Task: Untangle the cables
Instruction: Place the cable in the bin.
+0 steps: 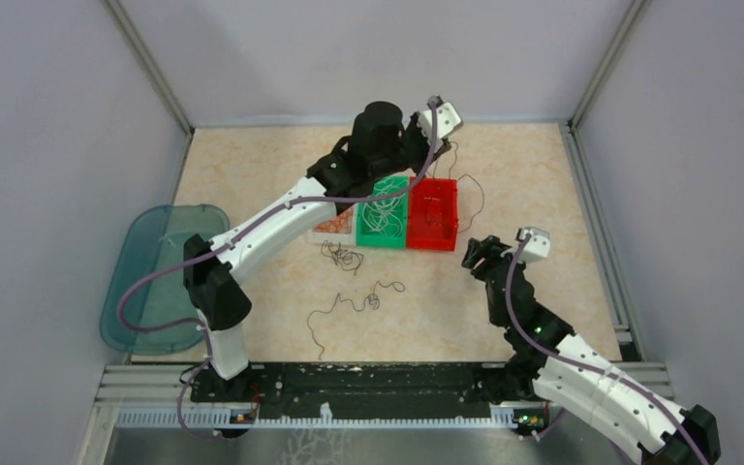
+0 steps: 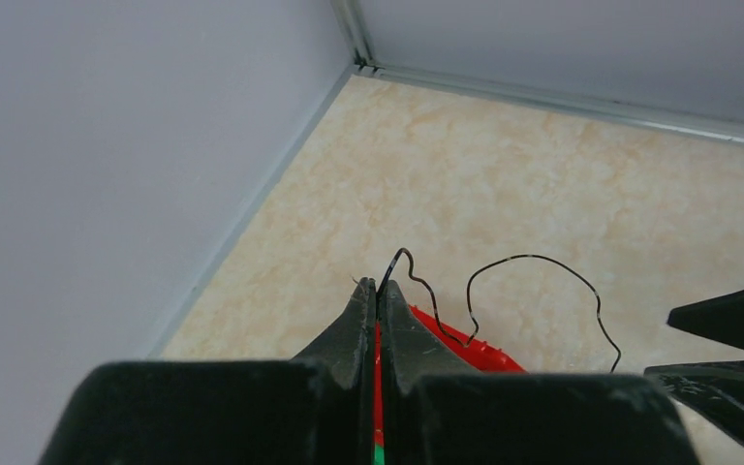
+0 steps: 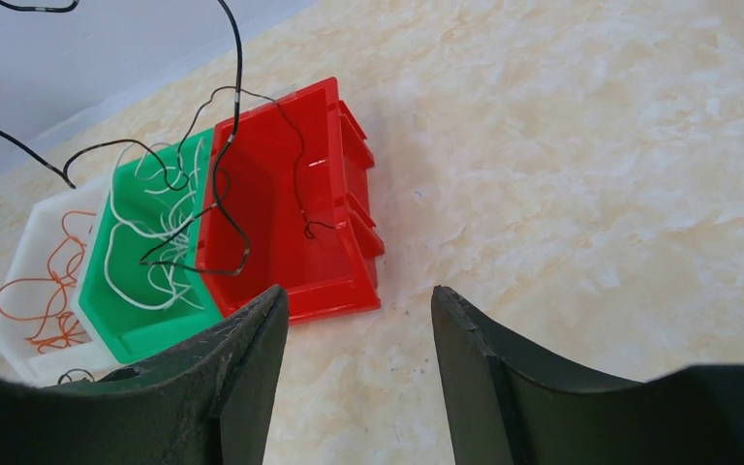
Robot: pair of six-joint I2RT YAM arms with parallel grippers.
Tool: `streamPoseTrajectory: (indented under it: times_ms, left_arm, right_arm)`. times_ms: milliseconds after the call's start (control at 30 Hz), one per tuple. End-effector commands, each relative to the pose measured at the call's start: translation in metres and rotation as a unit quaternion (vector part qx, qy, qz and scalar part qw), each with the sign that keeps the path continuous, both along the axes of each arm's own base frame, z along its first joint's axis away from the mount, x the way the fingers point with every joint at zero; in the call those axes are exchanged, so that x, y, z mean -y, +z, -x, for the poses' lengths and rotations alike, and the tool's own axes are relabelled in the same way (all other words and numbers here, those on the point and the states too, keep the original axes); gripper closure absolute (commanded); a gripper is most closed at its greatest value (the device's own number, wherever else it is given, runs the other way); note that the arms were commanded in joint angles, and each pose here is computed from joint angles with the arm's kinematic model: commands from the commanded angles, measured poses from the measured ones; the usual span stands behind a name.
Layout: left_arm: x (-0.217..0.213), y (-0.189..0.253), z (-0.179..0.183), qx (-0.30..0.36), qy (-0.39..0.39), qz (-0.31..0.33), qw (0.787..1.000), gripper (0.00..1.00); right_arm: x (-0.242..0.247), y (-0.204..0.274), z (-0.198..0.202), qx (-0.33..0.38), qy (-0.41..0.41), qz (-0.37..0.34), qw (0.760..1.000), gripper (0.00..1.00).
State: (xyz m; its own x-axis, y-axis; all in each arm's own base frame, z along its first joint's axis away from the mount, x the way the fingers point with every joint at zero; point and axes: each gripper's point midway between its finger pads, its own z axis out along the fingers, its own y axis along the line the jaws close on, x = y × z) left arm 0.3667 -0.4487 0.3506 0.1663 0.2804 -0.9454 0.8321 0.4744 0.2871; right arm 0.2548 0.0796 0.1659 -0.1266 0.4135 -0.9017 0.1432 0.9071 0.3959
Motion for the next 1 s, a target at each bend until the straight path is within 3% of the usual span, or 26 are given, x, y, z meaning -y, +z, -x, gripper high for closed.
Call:
streamPoseTrajectory:
  times_ms: [0, 233, 433, 667, 800, 967]
  left_arm:
    - [0.011, 0.021, 0.020, -0.057, -0.025, 0.049, 0.997, 1.00]
    - [0.032, 0.011, 0.050, -0.157, -0.098, 0.080, 0.980, 1.00]
    - [0.026, -0.026, 0.020, -0.164, -0.051, 0.058, 0.983, 1.00]
    - [0.004, -0.036, -0.051, -0.066, 0.018, 0.041, 0.997, 1.00]
    - [-0.012, -0.052, -0.084, 0.051, 0.066, -0.034, 0.996, 1.00]
    - [-0.020, -0.086, -0.092, 0.099, 0.065, -0.107, 0.987, 1.00]
  right_arm:
    - [0.002, 0.030, -0.003, 0.033, -0.010, -0.036, 0.999, 0.43]
    - [0.010, 0.036, 0.002, 0.042, -0.020, -0.043, 0.998, 0.44]
    - [0.018, 0.040, 0.006, 0.047, -0.028, -0.042, 0.998, 0.45]
    - [0.017, 0.038, 0.005, 0.046, -0.028, -0.040, 0.998, 0.47]
    - [0.017, 0.038, 0.002, 0.045, -0.029, -0.037, 0.998, 0.48]
    - [0.015, 0.037, -0.004, 0.041, -0.029, -0.036, 0.998, 0.48]
